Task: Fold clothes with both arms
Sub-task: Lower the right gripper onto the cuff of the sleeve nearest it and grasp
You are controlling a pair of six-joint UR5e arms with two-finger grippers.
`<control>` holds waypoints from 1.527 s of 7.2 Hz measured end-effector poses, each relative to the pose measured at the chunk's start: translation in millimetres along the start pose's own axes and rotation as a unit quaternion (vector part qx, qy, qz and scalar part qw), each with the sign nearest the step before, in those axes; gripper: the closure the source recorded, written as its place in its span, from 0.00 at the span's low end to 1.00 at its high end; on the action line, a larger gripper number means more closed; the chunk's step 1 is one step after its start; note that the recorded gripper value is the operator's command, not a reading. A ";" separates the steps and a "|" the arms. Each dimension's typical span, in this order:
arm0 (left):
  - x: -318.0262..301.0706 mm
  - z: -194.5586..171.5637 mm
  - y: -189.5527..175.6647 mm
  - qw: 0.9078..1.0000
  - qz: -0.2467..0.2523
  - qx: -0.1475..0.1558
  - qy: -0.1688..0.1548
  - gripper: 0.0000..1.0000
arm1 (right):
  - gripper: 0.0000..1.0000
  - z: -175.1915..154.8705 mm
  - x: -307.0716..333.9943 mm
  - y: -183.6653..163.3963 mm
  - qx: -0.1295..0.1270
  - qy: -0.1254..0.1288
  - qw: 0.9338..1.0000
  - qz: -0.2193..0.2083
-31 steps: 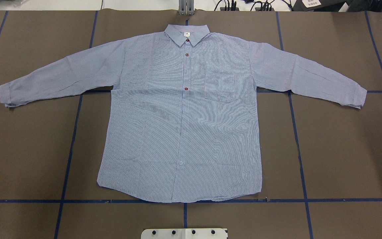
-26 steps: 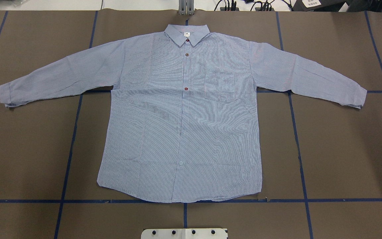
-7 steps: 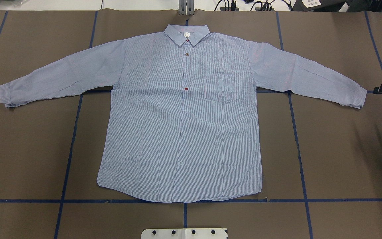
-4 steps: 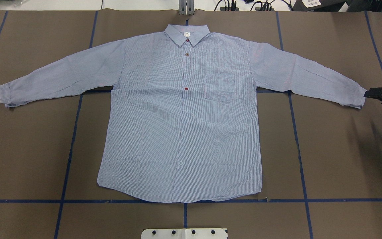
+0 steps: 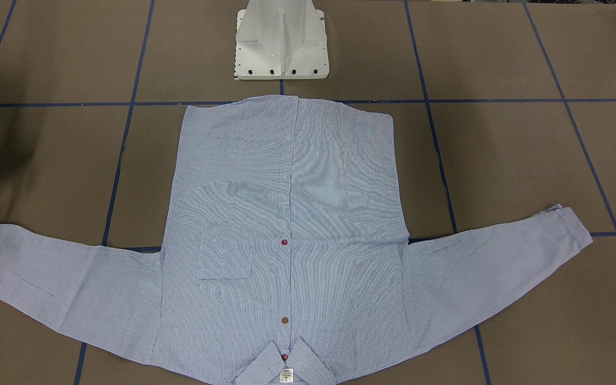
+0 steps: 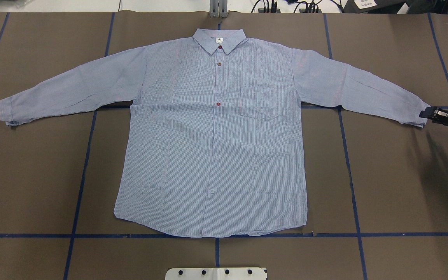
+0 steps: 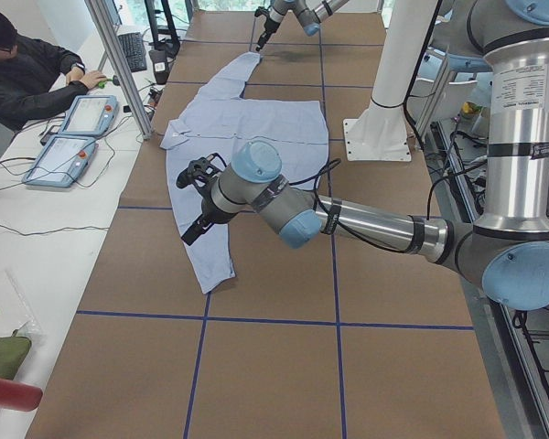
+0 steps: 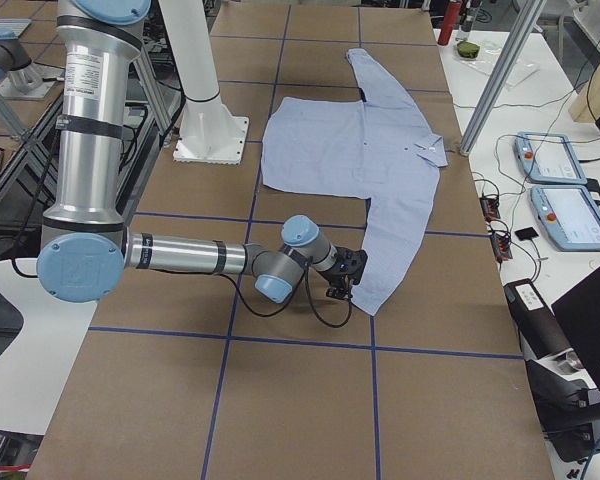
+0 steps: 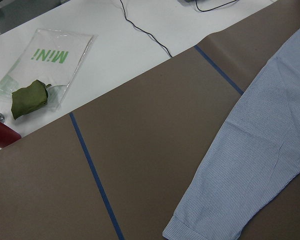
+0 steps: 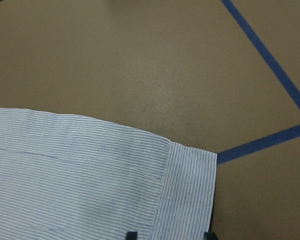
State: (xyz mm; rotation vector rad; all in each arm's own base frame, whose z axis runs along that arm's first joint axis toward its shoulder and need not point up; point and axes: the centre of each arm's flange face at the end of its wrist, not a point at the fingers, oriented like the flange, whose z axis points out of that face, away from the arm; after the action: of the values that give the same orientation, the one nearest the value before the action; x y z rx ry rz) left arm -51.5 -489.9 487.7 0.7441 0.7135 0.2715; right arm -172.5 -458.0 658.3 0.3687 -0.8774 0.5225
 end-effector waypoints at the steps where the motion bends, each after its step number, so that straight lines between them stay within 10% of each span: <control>1: 0.1 -0.1 0.0 1.000 0.000 0.000 0.000 0.00 | 0.49 9.8 0.8 0.0 -0.001 -0.003 1.000 -0.002; 8: 0.2 -0.2 -0.2 1.000 0.001 0.001 0.000 0.00 | 0.87 18.1 2.1 0.7 0.002 -0.006 1.000 -0.003; 9: 0.2 -0.2 -0.2 1.000 0.001 0.001 0.000 0.00 | 0.85 17.7 2.5 0.6 0.003 -0.005 1.000 -0.003; 10: 0.2 -0.2 -0.2 1.000 0.001 0.001 0.000 0.00 | 0.41 16.9 1.5 0.4 0.004 -0.006 1.000 -0.003; 11: 0.2 -0.2 -0.2 1.000 0.001 0.001 0.000 0.00 | 0.33 15.9 1.6 0.4 0.005 -0.006 1.000 -0.005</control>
State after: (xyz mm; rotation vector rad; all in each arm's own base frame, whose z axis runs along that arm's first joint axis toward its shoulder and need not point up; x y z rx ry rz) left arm -51.5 -489.9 487.4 0.7457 0.7135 0.2721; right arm -181.9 -465.2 669.0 0.3861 -0.8838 0.5154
